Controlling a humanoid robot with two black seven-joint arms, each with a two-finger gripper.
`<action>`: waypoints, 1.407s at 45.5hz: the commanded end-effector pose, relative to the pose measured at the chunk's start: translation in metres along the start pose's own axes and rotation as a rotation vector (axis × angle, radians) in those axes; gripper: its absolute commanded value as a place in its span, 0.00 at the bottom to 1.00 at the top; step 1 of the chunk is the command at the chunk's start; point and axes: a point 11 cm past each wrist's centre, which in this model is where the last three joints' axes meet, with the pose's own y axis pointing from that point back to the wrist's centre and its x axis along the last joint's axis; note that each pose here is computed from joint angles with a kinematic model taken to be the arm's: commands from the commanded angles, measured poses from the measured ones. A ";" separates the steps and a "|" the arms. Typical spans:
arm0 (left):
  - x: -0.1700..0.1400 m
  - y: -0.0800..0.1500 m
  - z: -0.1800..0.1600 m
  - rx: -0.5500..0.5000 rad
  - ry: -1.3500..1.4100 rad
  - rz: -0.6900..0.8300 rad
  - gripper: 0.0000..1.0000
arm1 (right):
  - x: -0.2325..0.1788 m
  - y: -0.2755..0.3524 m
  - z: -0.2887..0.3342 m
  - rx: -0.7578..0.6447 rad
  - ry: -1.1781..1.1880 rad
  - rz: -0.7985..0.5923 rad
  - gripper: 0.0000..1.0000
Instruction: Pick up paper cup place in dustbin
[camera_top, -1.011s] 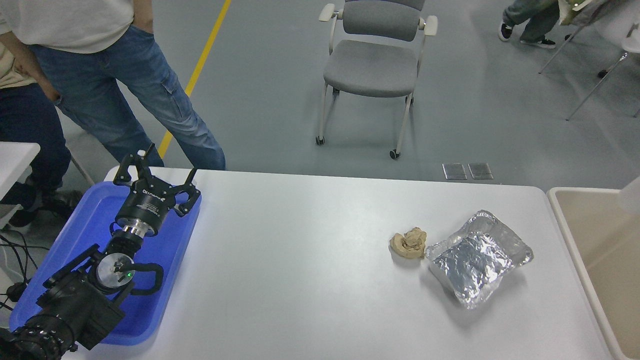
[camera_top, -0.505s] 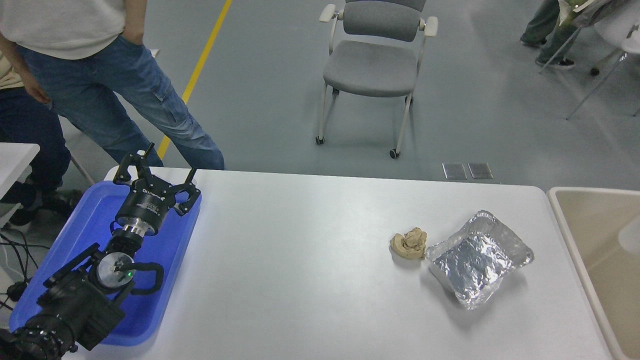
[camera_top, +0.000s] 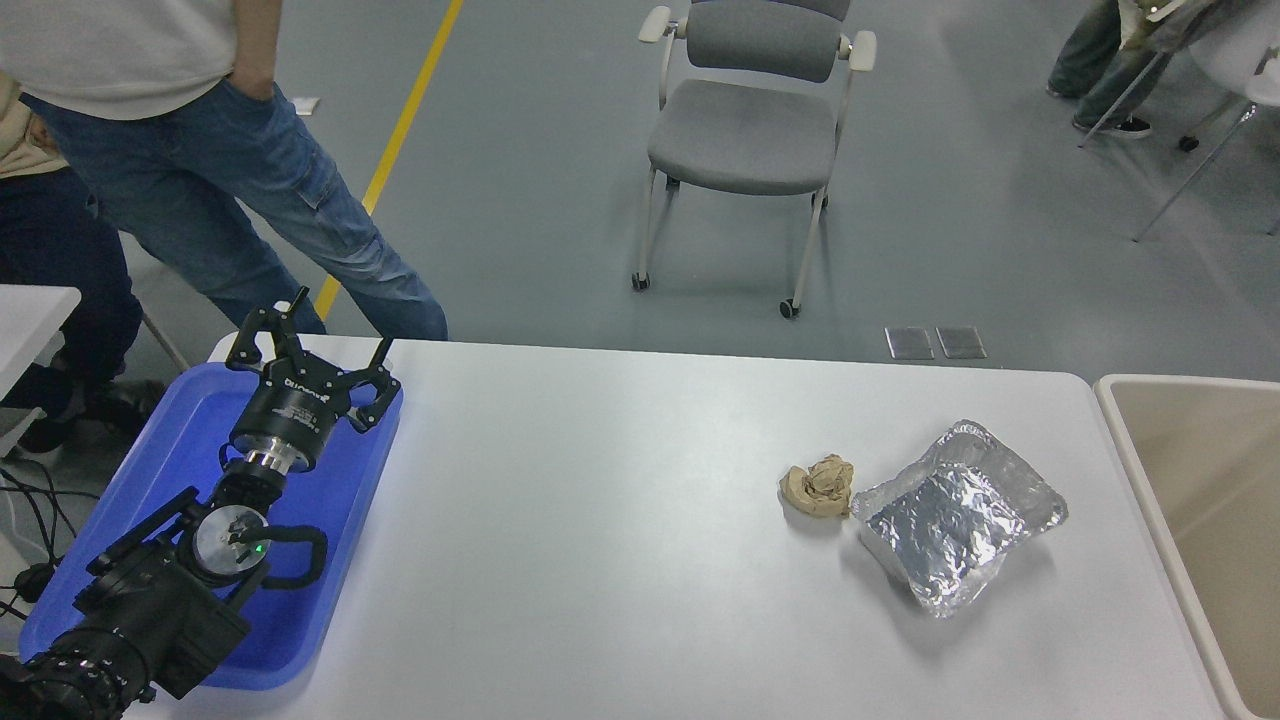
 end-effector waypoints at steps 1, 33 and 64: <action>0.000 0.000 0.000 0.000 0.000 0.000 1.00 | -0.025 -0.027 0.030 -0.142 -0.155 0.114 0.00; 0.000 0.000 0.000 0.000 0.000 0.000 1.00 | -0.044 -0.048 -0.004 -0.173 -0.124 0.253 0.37; 0.000 0.000 0.000 0.000 0.000 0.000 1.00 | -0.053 -0.051 -0.037 -0.094 -0.122 0.217 0.89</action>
